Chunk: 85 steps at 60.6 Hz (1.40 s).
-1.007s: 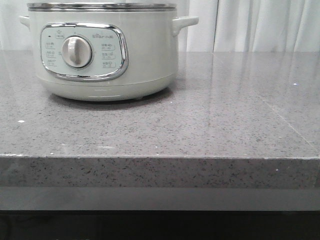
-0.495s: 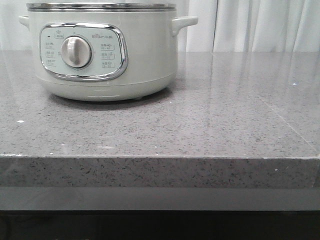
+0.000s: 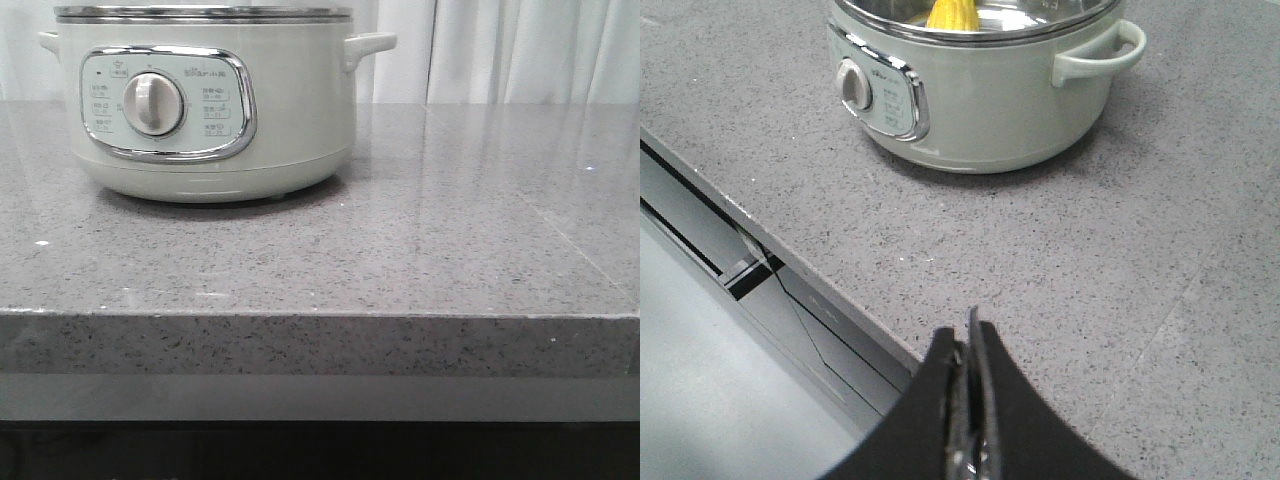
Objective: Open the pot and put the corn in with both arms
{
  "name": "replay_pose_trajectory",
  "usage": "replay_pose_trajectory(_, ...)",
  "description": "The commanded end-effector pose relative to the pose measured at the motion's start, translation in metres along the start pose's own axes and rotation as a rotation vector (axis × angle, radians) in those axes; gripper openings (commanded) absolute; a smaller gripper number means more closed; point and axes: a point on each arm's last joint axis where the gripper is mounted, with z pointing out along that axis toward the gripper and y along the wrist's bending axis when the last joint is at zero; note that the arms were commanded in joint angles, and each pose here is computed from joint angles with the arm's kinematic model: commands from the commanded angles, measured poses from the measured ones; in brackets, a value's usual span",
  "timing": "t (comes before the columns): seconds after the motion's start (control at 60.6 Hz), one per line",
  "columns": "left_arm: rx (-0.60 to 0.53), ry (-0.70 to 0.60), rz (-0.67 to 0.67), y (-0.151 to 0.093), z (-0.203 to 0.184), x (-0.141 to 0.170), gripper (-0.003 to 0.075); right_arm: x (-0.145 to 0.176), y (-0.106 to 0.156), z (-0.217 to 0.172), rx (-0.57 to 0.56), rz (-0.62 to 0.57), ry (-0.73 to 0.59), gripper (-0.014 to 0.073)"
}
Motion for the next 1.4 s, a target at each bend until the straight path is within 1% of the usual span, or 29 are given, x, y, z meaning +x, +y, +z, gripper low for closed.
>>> replay_pose_trajectory(0.0, -0.004, -0.088, -0.008, 0.001, -0.001, -0.005, -0.002, -0.013, 0.0, -0.005, 0.01, -0.01, -0.094, -0.0069)
replay_pose_trajectory(0.825, -0.004, -0.088, -0.008, 0.001, -0.001, -0.005, -0.002, -0.013, 0.0, -0.005, 0.01, -0.01, -0.094, -0.0069)
replay_pose_trajectory(0.891, -0.004, -0.088, -0.008, 0.001, -0.001, -0.005, -0.002, -0.011, 0.0, -0.007, 0.012, -0.012, -0.113, -0.0069)
replay_pose_trajectory(0.957, -0.004, -0.088, -0.008, 0.001, -0.001, -0.005, -0.002, -0.005, -0.006, -0.009, 0.073, -0.034, -0.148, -0.0069)
replay_pose_trajectory(1.057, -0.004, -0.088, -0.008, 0.001, -0.001, -0.005, -0.002, 0.015, -0.018, -0.013, 0.197, -0.013, -0.264, -0.0069)
replay_pose_trajectory(1.255, -0.004, -0.088, -0.008, 0.001, -0.001, -0.005, -0.002, 0.073, -0.031, -0.019, 0.425, 0.008, -0.479, -0.0069)
replay_pose_trajectory(1.387, -0.004, -0.088, -0.008, 0.001, -0.001, -0.005, -0.002, 0.11, -0.036, -0.014, 0.537, 0.013, -0.543, -0.0069)
